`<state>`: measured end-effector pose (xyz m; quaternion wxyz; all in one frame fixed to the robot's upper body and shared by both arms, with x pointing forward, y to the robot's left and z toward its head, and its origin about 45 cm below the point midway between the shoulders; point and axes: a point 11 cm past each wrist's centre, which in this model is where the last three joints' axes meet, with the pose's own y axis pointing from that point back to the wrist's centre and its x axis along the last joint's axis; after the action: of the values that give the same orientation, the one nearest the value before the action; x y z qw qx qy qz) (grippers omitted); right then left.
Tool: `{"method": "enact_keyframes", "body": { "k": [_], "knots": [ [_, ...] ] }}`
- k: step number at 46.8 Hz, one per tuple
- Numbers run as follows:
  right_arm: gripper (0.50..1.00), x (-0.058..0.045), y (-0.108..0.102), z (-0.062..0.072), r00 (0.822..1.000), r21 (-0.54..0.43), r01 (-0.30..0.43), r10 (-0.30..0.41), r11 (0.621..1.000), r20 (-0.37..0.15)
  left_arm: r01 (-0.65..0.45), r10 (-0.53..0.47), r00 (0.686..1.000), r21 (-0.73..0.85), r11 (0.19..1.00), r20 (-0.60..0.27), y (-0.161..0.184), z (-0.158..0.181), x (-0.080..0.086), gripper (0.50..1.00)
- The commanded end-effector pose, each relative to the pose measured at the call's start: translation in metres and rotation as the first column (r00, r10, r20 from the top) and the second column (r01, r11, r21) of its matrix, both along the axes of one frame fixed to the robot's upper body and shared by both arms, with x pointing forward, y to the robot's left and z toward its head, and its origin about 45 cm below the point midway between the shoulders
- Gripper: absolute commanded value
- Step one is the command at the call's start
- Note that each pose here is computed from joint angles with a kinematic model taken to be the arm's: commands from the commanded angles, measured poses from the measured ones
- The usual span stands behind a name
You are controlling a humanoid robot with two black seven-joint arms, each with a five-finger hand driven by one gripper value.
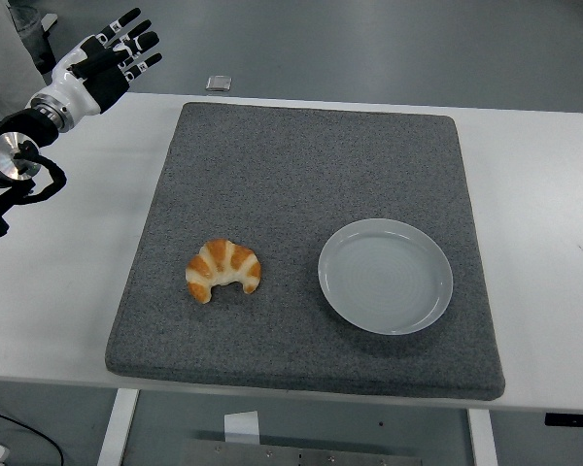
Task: Place the bread on the plate
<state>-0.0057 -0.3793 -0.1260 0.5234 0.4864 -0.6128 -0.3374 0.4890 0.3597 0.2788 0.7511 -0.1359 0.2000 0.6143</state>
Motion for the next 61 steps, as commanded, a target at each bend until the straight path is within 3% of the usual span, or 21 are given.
{"method": "enact_keyframes", "body": {
  "k": [1, 32, 38, 45, 54, 61],
  "knots": [
    [0.932, 0.000, 0.000, 0.000, 1.000, 0.000, 0.000, 0.000, 1.000, 0.000, 0.001, -0.001, 1.000, 0.000, 1.000, 0.000, -0.001, 0.000, 0.000, 1.000],
    [0.932, 0.000, 0.000, 0.000, 1.000, 0.000, 0.000, 0.000, 1.000, 0.000, 0.009, -0.009, 1.000, 0.027, 1.000, 0.014, 0.005, 0.005, 0.000, 1.000],
    [0.932, 0.000, 0.000, 0.000, 1.000, 0.000, 0.000, 0.000, 1.000, 0.000, 0.094, -0.100, 0.994, 0.153, 0.984, 0.033, -0.003, 0.011, 0.000, 1.000],
    [0.932, 0.000, 0.000, 0.000, 1.000, 0.000, 0.000, 0.000, 1.000, 0.000, 0.160, -0.186, 0.982, 0.378, 0.912, 0.034, -0.008, 0.019, 0.000, 1.000],
    [0.932, 0.000, 0.000, 0.000, 1.000, 0.000, 0.000, 0.000, 1.000, 0.000, 0.185, -0.227, 0.973, 0.459, 0.869, 0.037, -0.007, 0.030, -0.002, 1.000],
    [0.932, 0.000, 0.000, 0.000, 1.000, 0.000, 0.000, 0.000, 1.000, 0.000, 0.234, -0.320, 0.946, 0.588, 0.774, 0.045, -0.015, 0.053, -0.011, 1.000]
  ]
}}
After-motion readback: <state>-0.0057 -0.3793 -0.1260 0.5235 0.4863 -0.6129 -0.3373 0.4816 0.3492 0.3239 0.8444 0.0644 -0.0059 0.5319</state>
